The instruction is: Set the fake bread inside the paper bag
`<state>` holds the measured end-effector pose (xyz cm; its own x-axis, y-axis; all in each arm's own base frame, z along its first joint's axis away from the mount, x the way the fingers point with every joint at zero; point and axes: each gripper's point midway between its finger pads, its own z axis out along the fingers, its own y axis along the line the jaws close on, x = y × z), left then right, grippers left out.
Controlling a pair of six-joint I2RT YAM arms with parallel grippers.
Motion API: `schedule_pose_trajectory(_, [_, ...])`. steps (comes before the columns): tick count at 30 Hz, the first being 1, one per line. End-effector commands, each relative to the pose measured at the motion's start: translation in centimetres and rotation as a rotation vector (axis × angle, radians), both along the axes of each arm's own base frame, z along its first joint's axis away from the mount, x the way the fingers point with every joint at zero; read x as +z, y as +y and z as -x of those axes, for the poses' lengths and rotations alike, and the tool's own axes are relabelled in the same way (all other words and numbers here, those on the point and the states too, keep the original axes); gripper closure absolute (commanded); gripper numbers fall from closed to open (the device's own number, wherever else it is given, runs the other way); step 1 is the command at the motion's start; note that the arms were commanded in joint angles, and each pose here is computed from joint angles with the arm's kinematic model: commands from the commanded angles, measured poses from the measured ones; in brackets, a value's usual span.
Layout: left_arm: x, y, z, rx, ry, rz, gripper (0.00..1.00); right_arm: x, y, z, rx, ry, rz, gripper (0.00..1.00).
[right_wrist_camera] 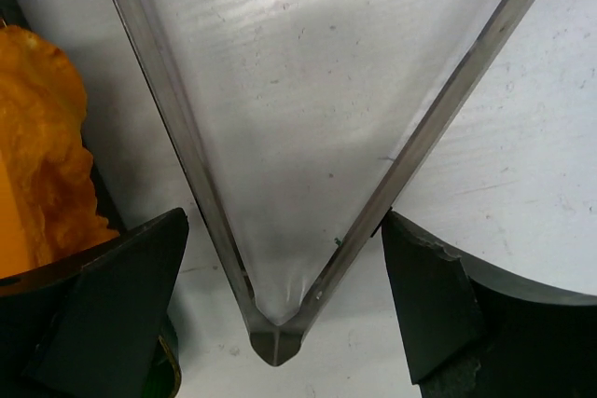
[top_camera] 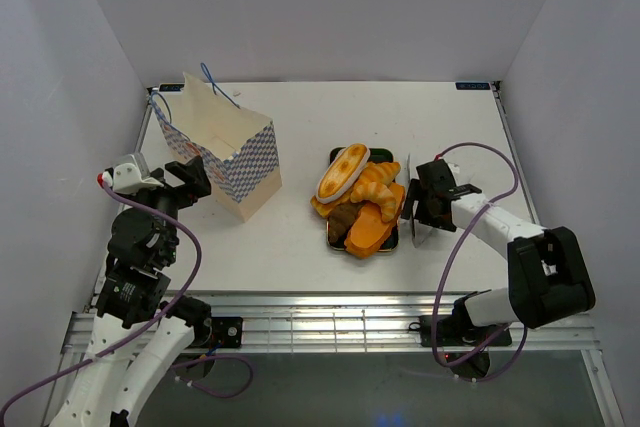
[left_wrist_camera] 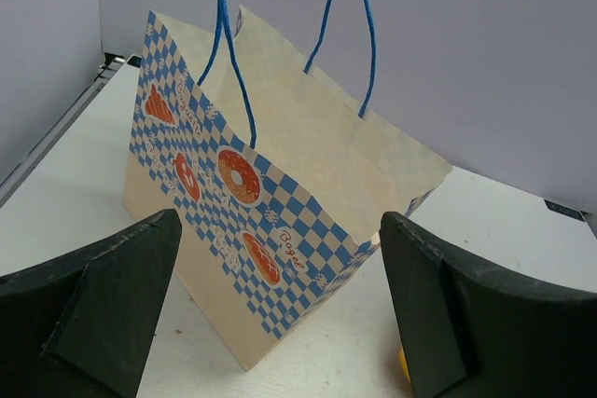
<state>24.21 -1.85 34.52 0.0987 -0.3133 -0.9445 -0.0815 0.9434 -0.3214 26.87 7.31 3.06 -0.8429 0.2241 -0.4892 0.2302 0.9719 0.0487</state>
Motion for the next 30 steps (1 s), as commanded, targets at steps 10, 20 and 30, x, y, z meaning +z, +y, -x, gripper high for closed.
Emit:
schedule_pose_trajectory(10, [-0.1,-0.7,-0.2,-0.029,-0.006,-0.027,0.02,-1.1,-1.0,-2.4,-0.033,-0.013,0.077,0.06])
schedule_pose_trajectory(20, [-0.2,-0.8,-0.3,-0.033,-0.001,-0.033,0.02,-0.8,-0.7,-2.8,-0.014,-0.031,0.060,0.42])
schedule_pose_trajectory(30, [-0.3,-0.9,-0.3,-0.037,-0.001,-0.033,0.02,0.5,-0.4,-2.6,0.030,-0.055,0.045,0.55])
